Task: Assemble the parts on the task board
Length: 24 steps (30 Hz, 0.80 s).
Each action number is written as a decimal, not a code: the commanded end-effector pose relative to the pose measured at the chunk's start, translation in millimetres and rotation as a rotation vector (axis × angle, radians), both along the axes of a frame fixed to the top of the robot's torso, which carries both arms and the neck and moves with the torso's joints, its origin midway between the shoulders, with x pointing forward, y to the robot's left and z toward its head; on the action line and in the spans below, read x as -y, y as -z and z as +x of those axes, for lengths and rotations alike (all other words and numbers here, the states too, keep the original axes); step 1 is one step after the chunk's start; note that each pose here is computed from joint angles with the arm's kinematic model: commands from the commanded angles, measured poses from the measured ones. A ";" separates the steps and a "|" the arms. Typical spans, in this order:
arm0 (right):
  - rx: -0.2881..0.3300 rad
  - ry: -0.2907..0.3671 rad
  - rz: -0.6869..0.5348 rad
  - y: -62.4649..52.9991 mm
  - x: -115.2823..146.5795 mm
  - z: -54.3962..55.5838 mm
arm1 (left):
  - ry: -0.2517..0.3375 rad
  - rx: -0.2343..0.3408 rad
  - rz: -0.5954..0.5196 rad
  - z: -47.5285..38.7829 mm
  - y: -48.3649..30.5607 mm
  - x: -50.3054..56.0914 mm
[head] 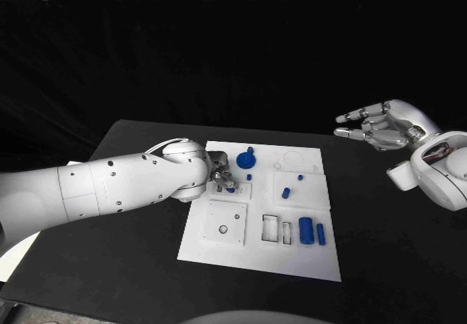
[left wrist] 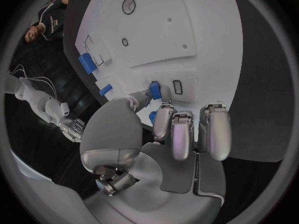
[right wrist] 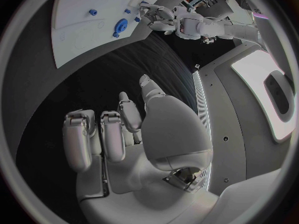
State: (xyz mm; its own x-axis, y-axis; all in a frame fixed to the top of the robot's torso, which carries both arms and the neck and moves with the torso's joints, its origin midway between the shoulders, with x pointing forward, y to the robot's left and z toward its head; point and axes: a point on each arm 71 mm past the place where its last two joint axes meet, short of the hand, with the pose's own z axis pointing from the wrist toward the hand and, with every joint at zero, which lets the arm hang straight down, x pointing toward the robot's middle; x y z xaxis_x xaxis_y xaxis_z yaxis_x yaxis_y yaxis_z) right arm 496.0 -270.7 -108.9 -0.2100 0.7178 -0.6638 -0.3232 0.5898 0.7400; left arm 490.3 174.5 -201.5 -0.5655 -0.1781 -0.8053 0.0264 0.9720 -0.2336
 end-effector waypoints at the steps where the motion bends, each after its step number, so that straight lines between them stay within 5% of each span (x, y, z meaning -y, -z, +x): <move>1: -0.001 -0.014 0.000 0.2 -1.6 -0.6 | 0.015 -0.042 0.025 -1.8 6.3 0.1; 24: -0.004 -0.016 0.000 0.4 -1.7 -0.5 | 0.011 -0.054 0.039 0.9 8.1 -0.5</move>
